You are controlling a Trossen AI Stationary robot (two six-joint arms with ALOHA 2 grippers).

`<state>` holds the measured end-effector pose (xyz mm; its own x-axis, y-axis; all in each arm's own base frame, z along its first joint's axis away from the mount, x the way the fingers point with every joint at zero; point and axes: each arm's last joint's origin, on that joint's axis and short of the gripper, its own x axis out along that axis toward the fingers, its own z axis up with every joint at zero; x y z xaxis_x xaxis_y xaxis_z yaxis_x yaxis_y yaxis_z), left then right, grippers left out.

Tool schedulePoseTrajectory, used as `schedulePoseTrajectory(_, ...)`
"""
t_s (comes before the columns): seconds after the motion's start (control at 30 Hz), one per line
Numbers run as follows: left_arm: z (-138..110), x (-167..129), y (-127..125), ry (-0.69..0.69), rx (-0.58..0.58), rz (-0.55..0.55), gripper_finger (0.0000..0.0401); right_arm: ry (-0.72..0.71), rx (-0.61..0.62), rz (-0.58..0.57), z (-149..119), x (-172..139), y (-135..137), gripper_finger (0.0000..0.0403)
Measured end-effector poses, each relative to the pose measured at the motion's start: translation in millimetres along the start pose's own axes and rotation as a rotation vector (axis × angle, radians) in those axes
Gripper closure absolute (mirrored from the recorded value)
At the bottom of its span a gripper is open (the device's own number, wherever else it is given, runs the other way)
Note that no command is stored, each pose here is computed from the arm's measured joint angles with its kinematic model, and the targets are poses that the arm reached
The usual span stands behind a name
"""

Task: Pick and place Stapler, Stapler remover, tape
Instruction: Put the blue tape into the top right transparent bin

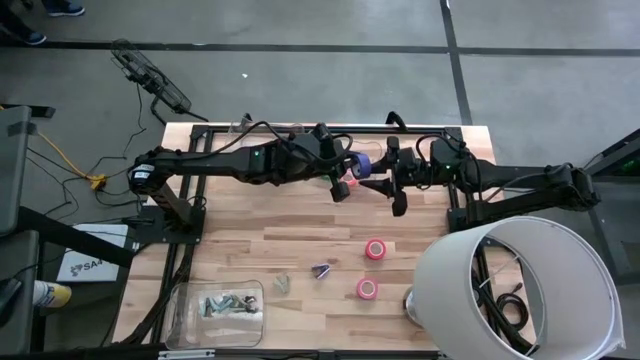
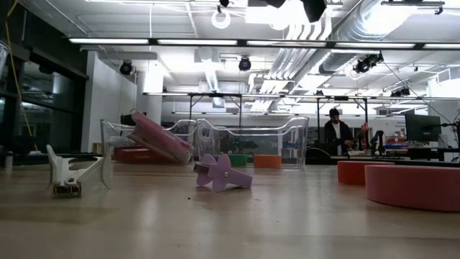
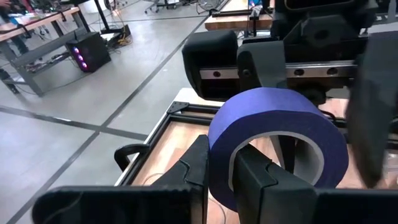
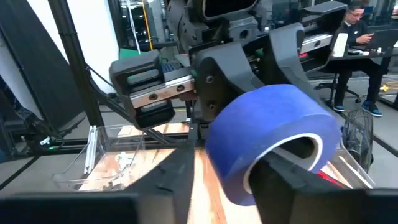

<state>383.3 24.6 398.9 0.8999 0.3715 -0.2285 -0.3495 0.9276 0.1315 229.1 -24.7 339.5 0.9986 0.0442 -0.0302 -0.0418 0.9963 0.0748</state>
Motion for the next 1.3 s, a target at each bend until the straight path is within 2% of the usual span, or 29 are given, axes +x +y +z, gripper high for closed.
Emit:
schedulePoseTrajectory(0.23, 0, 0, -1, -0.001, -0.001, -0.022, 0.0366, -0.002, -0.004, 0.008, 0, 0, 0, 0.0362)
schedulePoseTrajectory(0.37, 0, 0, -2, -0.003, -0.003, -0.059, 0.0351, -0.002, -0.003, 0.005, 0, 0, 0, 0.0365)
schedulePoseTrajectory(0.53, -1, 0, -1, 0.008, -0.001, -0.053, 0.0328, 0.001, 0.014, -0.013, 0, 0, -1, 0.0365)
schedulePoseTrajectory(0.87, -2, 1, -1, 0.015, 0.041, -0.042, 0.0316, 0.024, 0.039, -0.056, -3, 0, -2, 0.0365)
schedulePoseTrajectory(0.97, -2, 0, -1, 0.017, 0.057, -0.041, 0.029, 0.033, 0.044, -0.065, -4, 0, -2, 0.0365)
schedulePoseTrajectory(1.13, -2, -4, 1, 0.039, 0.068, -0.032, 0.0213, 0.049, 0.054, -0.096, -5, 0, -3, 0.0365)
schedulePoseTrajectory(1.3, -3, -17, 9, 0.111, 0.1, 0.088, 0.0149, 0.081, 0.094, -0.19, -9, -1, -6, 0.0365)
